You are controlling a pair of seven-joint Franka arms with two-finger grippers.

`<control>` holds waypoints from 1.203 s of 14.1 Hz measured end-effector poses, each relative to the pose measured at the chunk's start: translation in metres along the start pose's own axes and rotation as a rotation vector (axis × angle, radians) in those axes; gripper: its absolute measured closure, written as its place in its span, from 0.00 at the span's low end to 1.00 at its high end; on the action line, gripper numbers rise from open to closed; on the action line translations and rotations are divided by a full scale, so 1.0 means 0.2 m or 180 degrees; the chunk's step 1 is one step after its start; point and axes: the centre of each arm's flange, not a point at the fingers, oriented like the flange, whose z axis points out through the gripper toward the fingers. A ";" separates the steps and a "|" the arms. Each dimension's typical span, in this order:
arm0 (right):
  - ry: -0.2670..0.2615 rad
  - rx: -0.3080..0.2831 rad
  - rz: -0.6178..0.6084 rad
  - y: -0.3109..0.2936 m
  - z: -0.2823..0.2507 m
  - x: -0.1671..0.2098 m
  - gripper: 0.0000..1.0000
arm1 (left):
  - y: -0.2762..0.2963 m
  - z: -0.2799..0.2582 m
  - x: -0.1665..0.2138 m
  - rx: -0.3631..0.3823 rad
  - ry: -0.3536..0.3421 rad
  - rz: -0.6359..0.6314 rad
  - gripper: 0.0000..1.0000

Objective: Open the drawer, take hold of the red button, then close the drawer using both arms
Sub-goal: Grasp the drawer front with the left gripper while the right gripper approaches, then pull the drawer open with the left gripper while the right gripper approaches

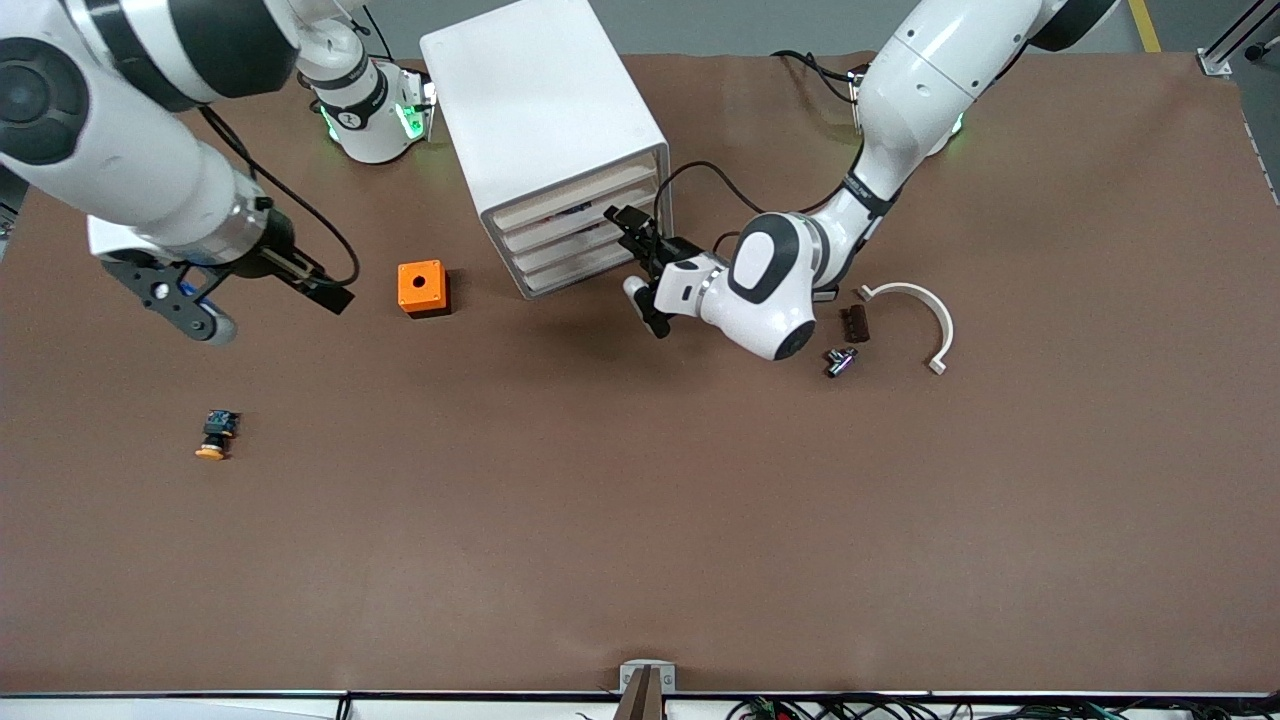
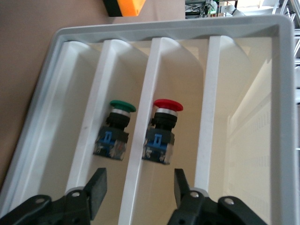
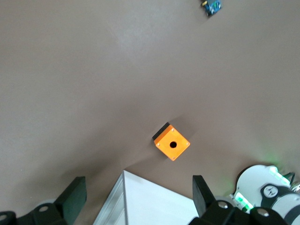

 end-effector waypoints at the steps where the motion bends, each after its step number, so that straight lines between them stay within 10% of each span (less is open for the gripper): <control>1: -0.0013 -0.0010 0.0041 -0.03 0.02 -0.03 0.00 | -0.01 0.05 0.00 -0.0020 0.0010 0.0014 0.35; 7: -0.0074 -0.0049 0.0153 -0.09 0.11 0.00 0.00 | -0.04 0.16 0.00 -0.0061 0.0026 -0.0030 0.48; 12: -0.0076 -0.0047 0.0154 -0.09 0.11 0.00 0.00 | -0.05 0.16 -0.01 -0.0064 0.0027 -0.0036 0.81; 17: -0.0081 -0.0025 0.0150 -0.10 0.10 -0.01 0.00 | -0.06 0.15 -0.01 -0.0079 0.0037 0.0046 0.85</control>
